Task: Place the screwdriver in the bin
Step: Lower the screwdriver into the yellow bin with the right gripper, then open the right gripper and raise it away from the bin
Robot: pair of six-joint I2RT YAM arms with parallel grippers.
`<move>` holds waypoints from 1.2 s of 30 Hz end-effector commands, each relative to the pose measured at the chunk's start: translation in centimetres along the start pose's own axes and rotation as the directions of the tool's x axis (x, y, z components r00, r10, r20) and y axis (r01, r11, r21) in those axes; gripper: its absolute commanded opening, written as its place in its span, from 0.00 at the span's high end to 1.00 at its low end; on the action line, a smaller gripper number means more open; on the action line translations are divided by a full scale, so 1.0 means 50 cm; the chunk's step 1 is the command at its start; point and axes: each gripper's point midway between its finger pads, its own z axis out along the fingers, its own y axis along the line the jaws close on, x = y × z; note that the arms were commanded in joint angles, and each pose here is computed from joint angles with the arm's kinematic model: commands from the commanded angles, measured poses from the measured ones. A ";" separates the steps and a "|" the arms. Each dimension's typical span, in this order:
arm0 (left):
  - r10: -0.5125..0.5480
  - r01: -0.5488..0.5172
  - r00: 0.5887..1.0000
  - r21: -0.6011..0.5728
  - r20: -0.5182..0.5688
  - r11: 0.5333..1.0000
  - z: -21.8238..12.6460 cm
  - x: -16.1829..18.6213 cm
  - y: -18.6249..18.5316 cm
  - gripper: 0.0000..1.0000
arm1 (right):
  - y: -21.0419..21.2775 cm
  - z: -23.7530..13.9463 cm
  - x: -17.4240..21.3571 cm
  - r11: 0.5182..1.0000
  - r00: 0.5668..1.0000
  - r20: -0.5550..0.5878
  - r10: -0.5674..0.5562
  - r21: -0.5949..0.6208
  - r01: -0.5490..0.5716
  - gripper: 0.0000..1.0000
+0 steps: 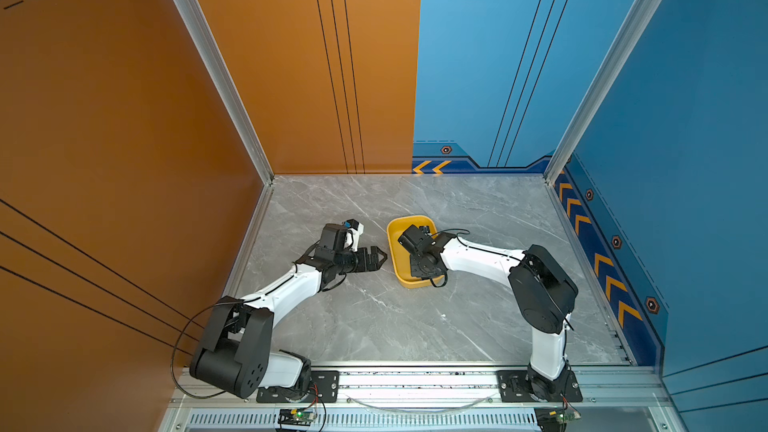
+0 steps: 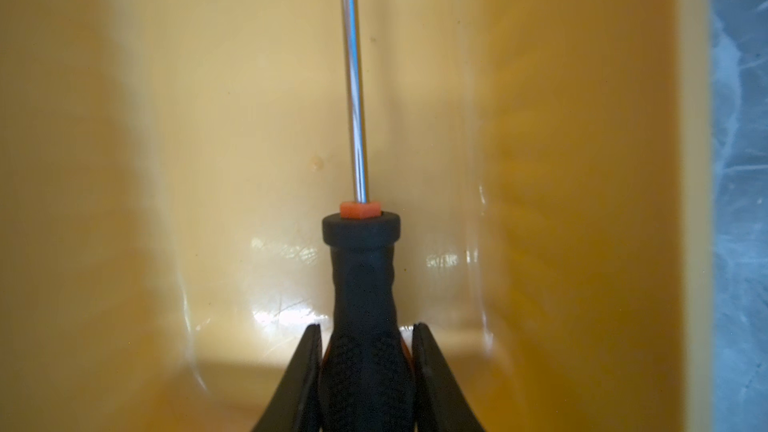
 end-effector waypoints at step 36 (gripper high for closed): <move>0.090 -0.091 0.996 -0.089 -0.025 0.992 -0.029 -0.010 0.010 0.02 | -0.089 -0.183 -0.062 0.953 0.950 0.078 -0.302 -0.011 0.304 0.48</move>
